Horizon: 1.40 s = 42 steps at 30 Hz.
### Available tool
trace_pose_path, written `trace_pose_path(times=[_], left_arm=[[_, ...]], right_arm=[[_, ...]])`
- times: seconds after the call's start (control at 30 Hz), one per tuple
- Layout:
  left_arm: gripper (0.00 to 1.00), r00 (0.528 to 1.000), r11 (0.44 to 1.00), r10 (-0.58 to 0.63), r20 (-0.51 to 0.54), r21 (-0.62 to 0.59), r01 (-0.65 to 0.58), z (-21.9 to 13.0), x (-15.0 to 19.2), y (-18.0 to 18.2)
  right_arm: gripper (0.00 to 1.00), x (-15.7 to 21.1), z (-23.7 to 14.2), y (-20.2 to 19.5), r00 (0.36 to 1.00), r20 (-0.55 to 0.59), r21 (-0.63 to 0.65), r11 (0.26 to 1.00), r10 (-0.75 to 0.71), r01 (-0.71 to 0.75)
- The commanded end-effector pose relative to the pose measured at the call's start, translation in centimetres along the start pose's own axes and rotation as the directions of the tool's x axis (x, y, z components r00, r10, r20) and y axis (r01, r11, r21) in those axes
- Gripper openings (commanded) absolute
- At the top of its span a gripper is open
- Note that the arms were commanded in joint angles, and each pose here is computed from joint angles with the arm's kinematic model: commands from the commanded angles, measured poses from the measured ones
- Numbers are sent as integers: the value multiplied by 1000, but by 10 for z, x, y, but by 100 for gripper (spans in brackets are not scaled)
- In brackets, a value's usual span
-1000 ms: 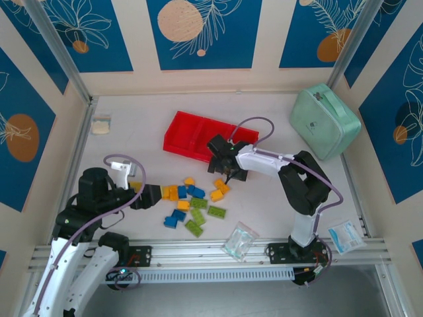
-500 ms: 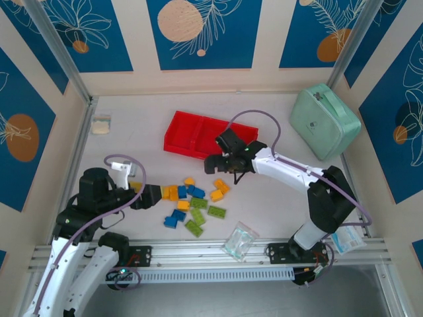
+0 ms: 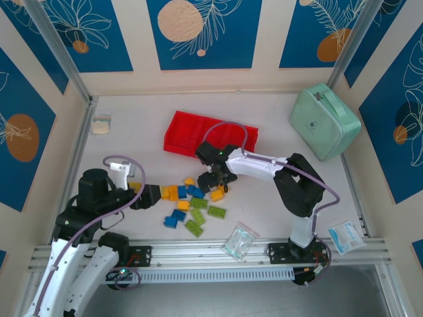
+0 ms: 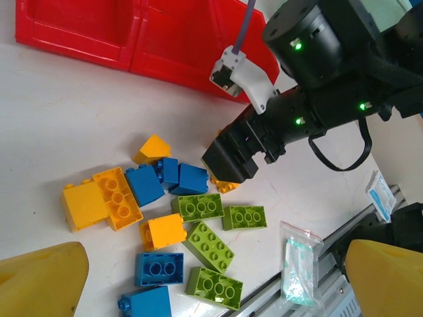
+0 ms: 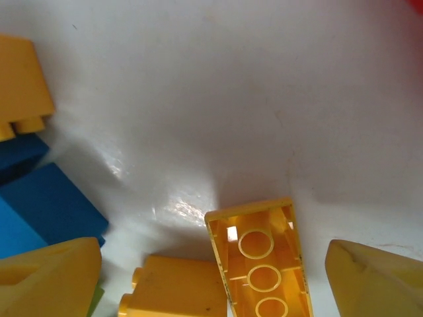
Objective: Sort the legos into containers by color
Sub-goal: Pick up the lego from the center of the table.
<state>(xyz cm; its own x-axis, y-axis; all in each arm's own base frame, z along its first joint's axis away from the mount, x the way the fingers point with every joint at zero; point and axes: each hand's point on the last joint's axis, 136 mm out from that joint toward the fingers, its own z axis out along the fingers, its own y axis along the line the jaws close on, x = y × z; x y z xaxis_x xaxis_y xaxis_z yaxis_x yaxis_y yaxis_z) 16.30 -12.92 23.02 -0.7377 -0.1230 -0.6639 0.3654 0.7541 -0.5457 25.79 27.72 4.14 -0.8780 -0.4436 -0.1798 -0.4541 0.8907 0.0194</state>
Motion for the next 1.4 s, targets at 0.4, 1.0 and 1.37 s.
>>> trace_pose_path(times=[0.4, 1.0, 1.37], left_arm=[[99, 999, 1000, 5, 33, -29, -4, -2, -2, 4], [99, 999, 1000, 6, 32, -26, -5, -2, -2, 4], [99, 999, 999, 2, 34, -42, -1, -2, -3, 7]], right_arm=[[65, 4, 17, -30, 999, -49, 105, 994, 0, 6], [45, 1, 33, -43, 999, -52, 162, 987, 12, -3], [27, -8, 9, -50, 999, -36, 275, 961, 8, 2]])
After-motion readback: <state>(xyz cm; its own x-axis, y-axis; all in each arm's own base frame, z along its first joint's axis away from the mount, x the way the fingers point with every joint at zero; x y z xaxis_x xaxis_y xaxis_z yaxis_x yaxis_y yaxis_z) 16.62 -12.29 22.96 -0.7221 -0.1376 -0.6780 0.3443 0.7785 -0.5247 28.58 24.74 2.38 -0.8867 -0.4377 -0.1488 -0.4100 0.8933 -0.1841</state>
